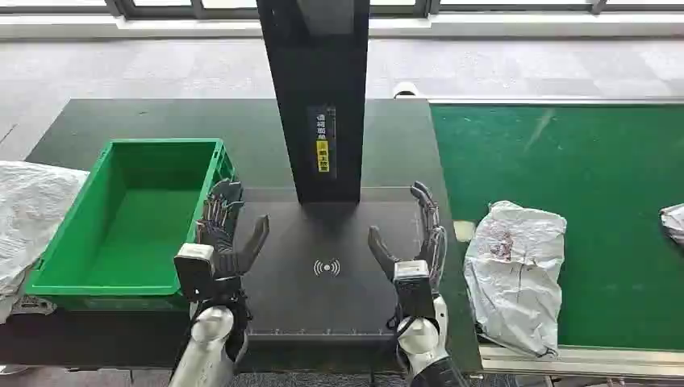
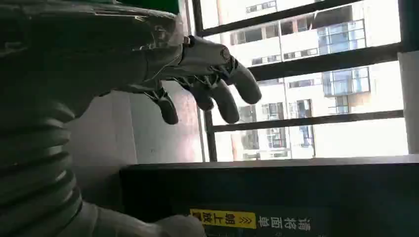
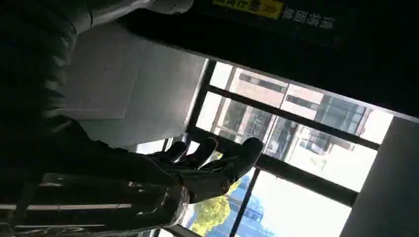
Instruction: Moved the parcel from conveyor to table for the left to box.
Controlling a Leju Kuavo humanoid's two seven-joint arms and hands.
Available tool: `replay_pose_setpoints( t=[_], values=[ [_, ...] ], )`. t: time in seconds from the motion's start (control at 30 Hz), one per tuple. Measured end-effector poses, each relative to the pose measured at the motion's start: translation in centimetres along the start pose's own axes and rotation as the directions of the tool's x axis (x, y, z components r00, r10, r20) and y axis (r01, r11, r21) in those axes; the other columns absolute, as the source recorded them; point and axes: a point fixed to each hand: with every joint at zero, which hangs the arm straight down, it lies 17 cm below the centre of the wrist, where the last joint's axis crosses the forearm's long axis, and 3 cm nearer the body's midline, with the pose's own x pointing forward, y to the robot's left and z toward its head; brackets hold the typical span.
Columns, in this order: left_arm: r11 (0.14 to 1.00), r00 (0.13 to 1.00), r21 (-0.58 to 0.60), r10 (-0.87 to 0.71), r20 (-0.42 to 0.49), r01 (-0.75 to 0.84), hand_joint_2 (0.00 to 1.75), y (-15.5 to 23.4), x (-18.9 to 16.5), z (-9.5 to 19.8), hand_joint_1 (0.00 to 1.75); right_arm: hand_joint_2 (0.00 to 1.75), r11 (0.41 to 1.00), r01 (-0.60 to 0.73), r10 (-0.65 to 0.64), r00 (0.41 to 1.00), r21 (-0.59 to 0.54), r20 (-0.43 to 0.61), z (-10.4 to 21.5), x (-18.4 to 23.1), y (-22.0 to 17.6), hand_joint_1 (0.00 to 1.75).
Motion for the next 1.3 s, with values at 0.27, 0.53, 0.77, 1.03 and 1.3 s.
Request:
replay_pose_setpoints(
  t=[0.27,0.53,0.77,1.03,1.3],
  values=[
    [0.999,1.0,0.037,-0.014,0.008,0.014,1.75,1.5,0.3,-0.2,0.0,1.75,0.817,-0.555,0.566,0.823,0.158,-0.035,1.8,-8.5,-4.4,0.0],
    [0.995,0.999,0.097,-0.025,0.025,0.023,1.75,3.8,1.0,-0.4,0.0,1.75,0.715,-0.678,0.699,0.68,0.173,-0.222,4.2,-14.4,-11.9,0.0],
    [0.992,0.999,0.123,-0.034,0.026,0.03,1.75,4.6,1.1,-0.4,0.0,1.75,0.684,-0.707,0.723,0.624,0.179,-0.297,5.1,-15.9,-14.3,0.0],
    [0.982,0.998,0.181,-0.061,0.026,0.055,1.75,6.3,1.6,0.3,0.0,1.75,0.637,-0.741,0.739,0.508,0.214,-0.441,6.7,-18.3,-17.3,0.0],
    [0.977,0.996,0.203,-0.077,0.036,0.068,1.75,7.0,2.2,0.5,0.0,1.75,0.618,-0.731,0.73,0.399,0.289,-0.555,8.6,-21.0,-17.8,0.0]
  ],
)
